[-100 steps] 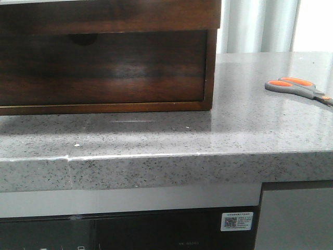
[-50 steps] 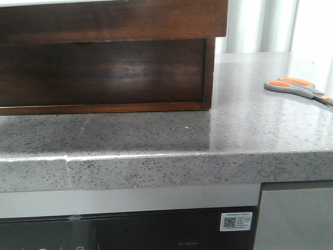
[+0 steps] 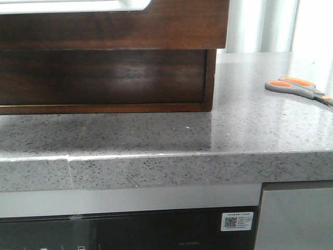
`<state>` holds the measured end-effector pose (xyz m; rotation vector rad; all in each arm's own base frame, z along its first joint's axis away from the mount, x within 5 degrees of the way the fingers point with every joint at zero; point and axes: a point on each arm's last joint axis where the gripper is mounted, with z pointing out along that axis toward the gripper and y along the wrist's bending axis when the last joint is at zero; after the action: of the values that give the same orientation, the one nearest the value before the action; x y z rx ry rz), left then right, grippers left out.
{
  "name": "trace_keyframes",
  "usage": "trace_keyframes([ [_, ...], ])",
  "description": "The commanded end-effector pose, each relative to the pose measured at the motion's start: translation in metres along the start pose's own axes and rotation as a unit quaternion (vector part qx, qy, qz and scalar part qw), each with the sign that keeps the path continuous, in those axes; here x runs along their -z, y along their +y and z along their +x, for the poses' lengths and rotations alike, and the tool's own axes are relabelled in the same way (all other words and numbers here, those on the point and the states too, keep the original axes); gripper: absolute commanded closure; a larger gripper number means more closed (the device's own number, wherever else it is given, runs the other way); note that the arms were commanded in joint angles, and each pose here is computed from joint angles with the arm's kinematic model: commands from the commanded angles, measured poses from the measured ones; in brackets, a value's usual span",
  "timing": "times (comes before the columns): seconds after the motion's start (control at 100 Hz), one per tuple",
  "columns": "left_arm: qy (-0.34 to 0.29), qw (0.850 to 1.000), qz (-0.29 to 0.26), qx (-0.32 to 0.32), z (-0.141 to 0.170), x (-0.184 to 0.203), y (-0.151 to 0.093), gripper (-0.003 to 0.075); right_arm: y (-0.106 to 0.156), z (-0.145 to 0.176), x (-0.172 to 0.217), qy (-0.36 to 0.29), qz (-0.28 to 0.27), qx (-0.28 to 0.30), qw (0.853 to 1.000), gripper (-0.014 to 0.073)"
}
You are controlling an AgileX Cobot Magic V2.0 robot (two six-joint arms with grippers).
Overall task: Put scissors in drawer with both arms
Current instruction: 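Pull the wooden drawer open toward the robot with the left gripper, then lower the right gripper over the scissors and grasp them at the pivot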
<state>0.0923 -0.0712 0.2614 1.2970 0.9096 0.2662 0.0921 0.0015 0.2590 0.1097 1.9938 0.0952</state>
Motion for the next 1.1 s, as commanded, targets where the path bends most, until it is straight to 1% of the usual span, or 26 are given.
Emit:
trace_keyframes([
  [0.0, -0.037, 0.999, -0.016, 0.017, -0.01, -0.001, 0.011, 0.0328, 0.001, -0.016, 0.003, -0.044, -0.001, 0.003, 0.999, 0.0701],
  [0.1, -0.058, 0.998, -0.025, 0.027, -0.013, 0.0, 0.012, 0.0328, 0.001, -0.016, 0.003, -0.043, -0.001, 0.001, 0.999, 0.0701],
  [0.19, -0.082, 0.993, -0.058, 0.067, -0.017, 0.001, 0.019, 0.0329, 0.001, -0.018, 0.003, -0.051, -0.001, 0.005, 0.999, 0.0701],
  [0.29, -0.108, 0.981, -0.104, 0.12, -0.02, 0.003, 0.029, 0.0329, 0.002, -0.025, 0.005, -0.063, -0.002, 0.015, 0.998, 0.0701],
  [0.34, -0.123, 0.973, -0.13, 0.147, -0.021, 0.005, 0.034, 0.0329, 0.003, -0.03, 0.006, -0.064, -0.002, 0.016, 0.998, 0.07],
  [0.44, -0.148, 0.961, -0.159, 0.171, -0.024, 0.008, 0.04, 0.0329, 0.005, -0.044, 0.003, -0.048, -0.002, 0.018, 0.999, 0.0693],
  [0.53, -0.153, 0.957, -0.168, 0.179, -0.024, 0.009, 0.042, 0.033, 0.006, -0.06, -0.004, -0.028, -0.001, 0.018, 0.999, 0.0632],
  [0.58, -0.153, 0.952, -0.181, 0.193, -0.023, 0.009, 0.044, 0.0332, 0.007, -0.068, -0.009, -0.018, 0.0, 0.021, 1.0, 0.0575],
  [0.64, -0.152, 0.944, -0.199, 0.213, -0.022, 0.011, 0.048, 0.0342, 0.009, -0.08, -0.017, -0.007, 0.0, 0.03, 1.0, 0.0471],
  [0.65, -0.152, 0.943, -0.203, 0.217, -0.021, 0.011, 0.048, 0.0345, 0.008, -0.079, -0.019, -0.002, 0.0, 0.031, 1.0, 0.0471],
  [0.67, -0.152, 0.94, -0.207, 0.222, -0.021, 0.011, 0.049, 0.0349, 0.009, -0.083, -0.022, 0.003, 0.001, 0.035, 0.999, 0.044],
  [0.7, -0.152, 0.939, -0.211, 0.226, -0.021, 0.012, 0.05, 0.0353, 0.009, -0.088, -0.026, 0.008, 0.001, 0.04, 0.999, 0.0396],
  [0.78, -0.152, 0.938, -0.211, 0.227, -0.02, 0.012, 0.05, 0.0353, 0.011, -0.101, -0.042, 0.041, 0.002, 0.043, 0.998, 0.0331],
  [0.83, -0.152, 0.938, -0.211, 0.227, -0.02, 0.012, 0.05, 0.0353, 0.011, -0.106, -0.051, 0.066, 0.002, 0.043, 0.997, 0.0323],
  [0.98, -0.142, 0.932, -0.229, 0.244, -0.019, 0.012, 0.057, 0.0379, 0.014, -0.13, -0.087, 0.139, 0.001, 0.051, 0.989, 0.0323],
  [1.09, -0.113, 0.935, -0.231, 0.245, -0.017, 0.01, 0.065, 0.0382, 0.015, -0.144, -0.115, 0.192, 0.0, 0.054, 0.98, 0.0323],
])
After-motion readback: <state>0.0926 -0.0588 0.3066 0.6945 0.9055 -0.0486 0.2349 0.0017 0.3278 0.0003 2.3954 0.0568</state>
